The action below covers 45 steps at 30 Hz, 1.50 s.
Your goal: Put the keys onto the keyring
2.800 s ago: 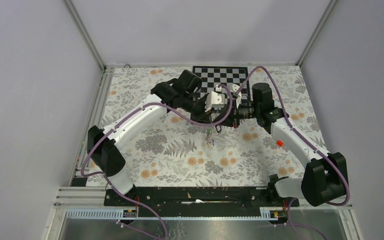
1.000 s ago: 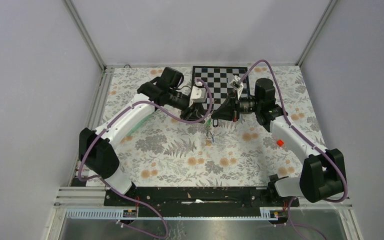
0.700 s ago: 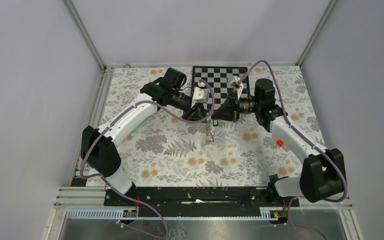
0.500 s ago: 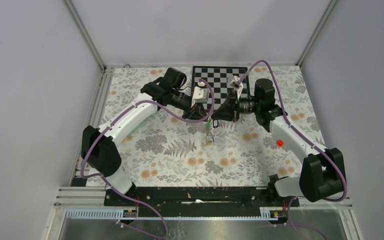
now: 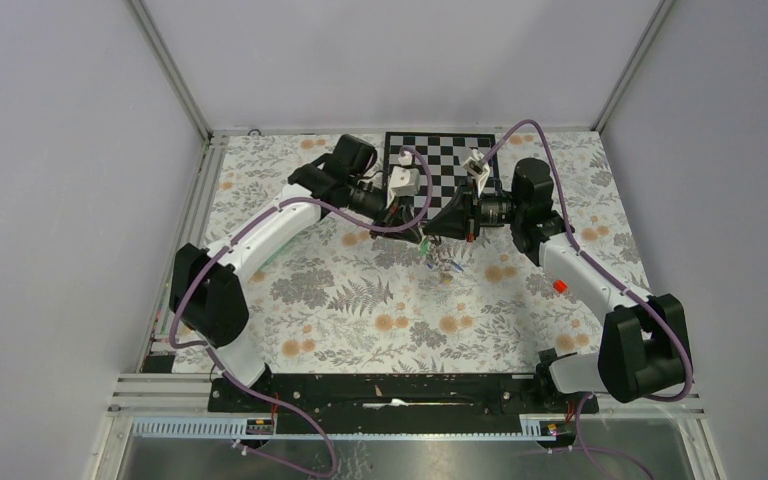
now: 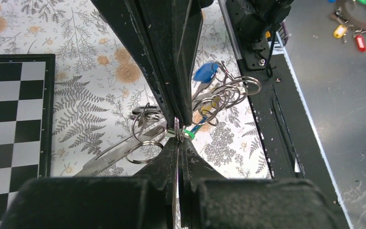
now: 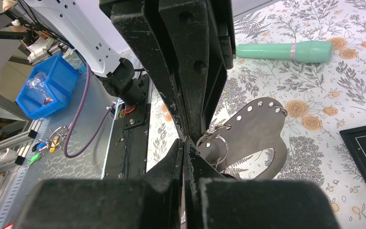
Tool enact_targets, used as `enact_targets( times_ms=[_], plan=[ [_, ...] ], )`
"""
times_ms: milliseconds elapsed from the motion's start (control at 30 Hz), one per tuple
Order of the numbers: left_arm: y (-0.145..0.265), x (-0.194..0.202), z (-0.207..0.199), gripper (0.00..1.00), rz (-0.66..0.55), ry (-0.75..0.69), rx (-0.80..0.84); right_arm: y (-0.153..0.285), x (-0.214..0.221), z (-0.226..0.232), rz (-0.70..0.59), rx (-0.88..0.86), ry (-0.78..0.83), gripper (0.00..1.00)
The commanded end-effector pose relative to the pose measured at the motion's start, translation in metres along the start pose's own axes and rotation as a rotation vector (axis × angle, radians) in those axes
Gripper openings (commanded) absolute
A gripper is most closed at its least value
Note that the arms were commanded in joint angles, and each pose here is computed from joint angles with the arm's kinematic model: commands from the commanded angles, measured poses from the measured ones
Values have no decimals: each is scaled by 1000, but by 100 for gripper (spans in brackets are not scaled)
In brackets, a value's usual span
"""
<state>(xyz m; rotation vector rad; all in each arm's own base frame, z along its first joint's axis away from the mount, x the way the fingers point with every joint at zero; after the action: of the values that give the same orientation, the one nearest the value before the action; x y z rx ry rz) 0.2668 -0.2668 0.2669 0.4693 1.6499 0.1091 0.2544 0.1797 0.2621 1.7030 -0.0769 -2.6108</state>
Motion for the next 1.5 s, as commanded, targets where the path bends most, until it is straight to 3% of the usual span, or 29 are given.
enact_targets(
  times_ms=[0, 167, 733, 1067, 1267, 1433, 1467],
  plan=[
    [-5, -19, 4, 1, -98, -9, 56, 0, -12, 5, -33, -25, 73, 0],
    [-2, -22, 4, 20, -95, -9, 30, 1, -11, 6, -30, -18, 82, 0],
    [8, -31, -6, 35, -107, -74, 12, 3, -2, 2, -11, 9, 71, 0],
    [5, -22, -5, 24, -95, -68, 13, 4, -4, 3, -13, 10, 72, 0],
    [4, -22, -3, 0, -92, -63, 8, 4, -3, 3, -15, 9, 70, 0],
    [8, -25, -1, 0, -68, -43, -52, 6, -1, 1, -16, 19, 73, 0],
    [9, -26, -1, 0, 6, -40, -120, 10, -1, 0, -16, 37, 89, 16]
  ],
)
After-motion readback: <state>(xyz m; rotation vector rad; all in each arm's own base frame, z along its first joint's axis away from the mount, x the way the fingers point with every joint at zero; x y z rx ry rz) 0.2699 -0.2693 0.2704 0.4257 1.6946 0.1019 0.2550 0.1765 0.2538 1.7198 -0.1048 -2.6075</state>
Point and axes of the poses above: each gripper's point midway between its finger pads, its own y axis back along the fingers, its own z axis along the line the jaws close on, x = y × z, the point moved 8 cm from there along y, back along the fingers
